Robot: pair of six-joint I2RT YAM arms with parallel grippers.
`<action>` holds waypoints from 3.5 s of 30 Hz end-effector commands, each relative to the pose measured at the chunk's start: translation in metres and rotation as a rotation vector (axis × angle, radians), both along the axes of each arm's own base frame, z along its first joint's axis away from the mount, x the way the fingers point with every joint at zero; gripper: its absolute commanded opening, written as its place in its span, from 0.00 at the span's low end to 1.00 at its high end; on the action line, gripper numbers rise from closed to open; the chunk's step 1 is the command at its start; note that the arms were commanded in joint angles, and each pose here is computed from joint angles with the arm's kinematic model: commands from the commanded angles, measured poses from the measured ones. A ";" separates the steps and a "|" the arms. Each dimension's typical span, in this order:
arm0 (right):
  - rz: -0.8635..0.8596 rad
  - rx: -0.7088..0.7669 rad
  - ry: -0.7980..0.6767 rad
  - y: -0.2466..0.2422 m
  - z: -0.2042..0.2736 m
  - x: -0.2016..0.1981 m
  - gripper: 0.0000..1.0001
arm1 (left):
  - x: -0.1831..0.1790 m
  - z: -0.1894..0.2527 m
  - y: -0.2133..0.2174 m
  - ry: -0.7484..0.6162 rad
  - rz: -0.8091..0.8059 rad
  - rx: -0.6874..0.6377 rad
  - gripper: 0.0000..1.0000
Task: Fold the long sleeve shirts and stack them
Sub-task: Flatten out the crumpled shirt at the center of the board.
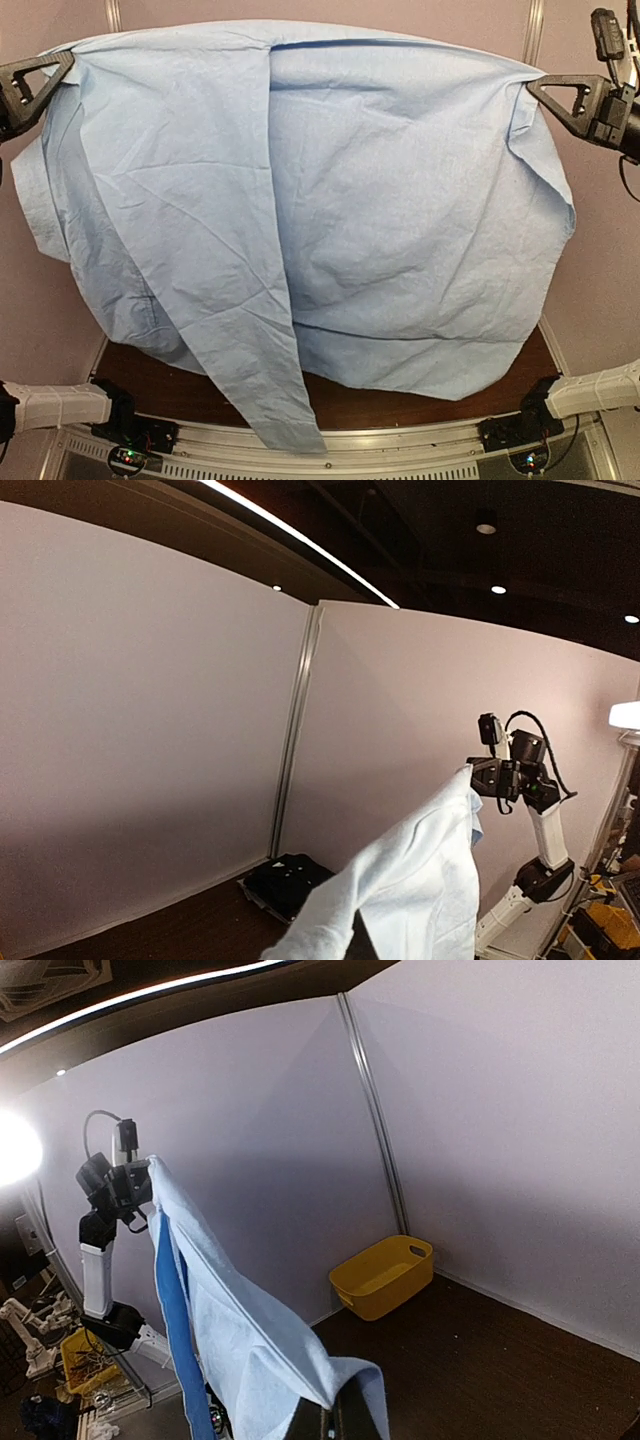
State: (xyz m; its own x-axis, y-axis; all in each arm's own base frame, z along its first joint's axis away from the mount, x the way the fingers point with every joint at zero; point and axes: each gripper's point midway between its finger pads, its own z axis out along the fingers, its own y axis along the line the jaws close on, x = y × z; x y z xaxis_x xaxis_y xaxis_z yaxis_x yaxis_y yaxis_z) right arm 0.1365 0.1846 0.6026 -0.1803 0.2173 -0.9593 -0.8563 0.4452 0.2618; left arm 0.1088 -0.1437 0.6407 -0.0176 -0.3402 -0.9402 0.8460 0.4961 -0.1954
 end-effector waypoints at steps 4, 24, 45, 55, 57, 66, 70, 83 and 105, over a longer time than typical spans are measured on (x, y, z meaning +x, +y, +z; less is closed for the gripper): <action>-0.375 -0.055 0.069 -0.025 -0.017 0.074 0.00 | 0.098 -0.001 0.014 0.042 0.318 0.022 0.00; -0.219 -0.082 0.098 0.013 -0.019 0.085 0.00 | 0.100 -0.004 -0.018 0.000 0.145 0.064 0.00; 0.075 0.088 0.055 0.006 0.007 -0.005 0.00 | -0.061 0.047 0.018 -0.238 -0.021 -0.056 0.00; -0.388 -0.066 0.169 -0.017 -0.055 0.091 0.00 | 0.097 -0.006 -0.002 -0.012 0.234 0.043 0.00; -0.469 -0.117 0.200 -0.018 -0.079 0.115 0.00 | 0.136 -0.030 -0.005 0.053 0.295 0.070 0.00; -0.626 -0.393 0.379 0.001 -0.248 0.234 0.00 | 0.287 -0.228 -0.018 0.392 0.499 0.236 0.00; -0.666 -0.515 0.424 0.005 -0.323 0.290 0.00 | 0.336 -0.323 -0.001 0.524 0.616 0.281 0.00; -0.734 -0.834 0.465 0.022 -0.459 0.392 0.00 | 0.390 -0.442 -0.006 0.693 0.624 0.336 0.00; -1.214 -1.163 0.380 -0.066 -0.452 0.475 0.48 | 0.459 -0.504 0.010 0.827 0.758 0.399 0.00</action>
State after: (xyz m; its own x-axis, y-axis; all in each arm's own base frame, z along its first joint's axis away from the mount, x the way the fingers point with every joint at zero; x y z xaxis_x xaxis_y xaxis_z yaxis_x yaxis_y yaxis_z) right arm 0.6165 0.1463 0.1152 -0.6833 -0.3443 -0.6439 0.0213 0.8721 -0.4889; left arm 0.5532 -0.1489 0.1317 -0.6119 -0.1790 -0.7704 0.0575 0.9614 -0.2690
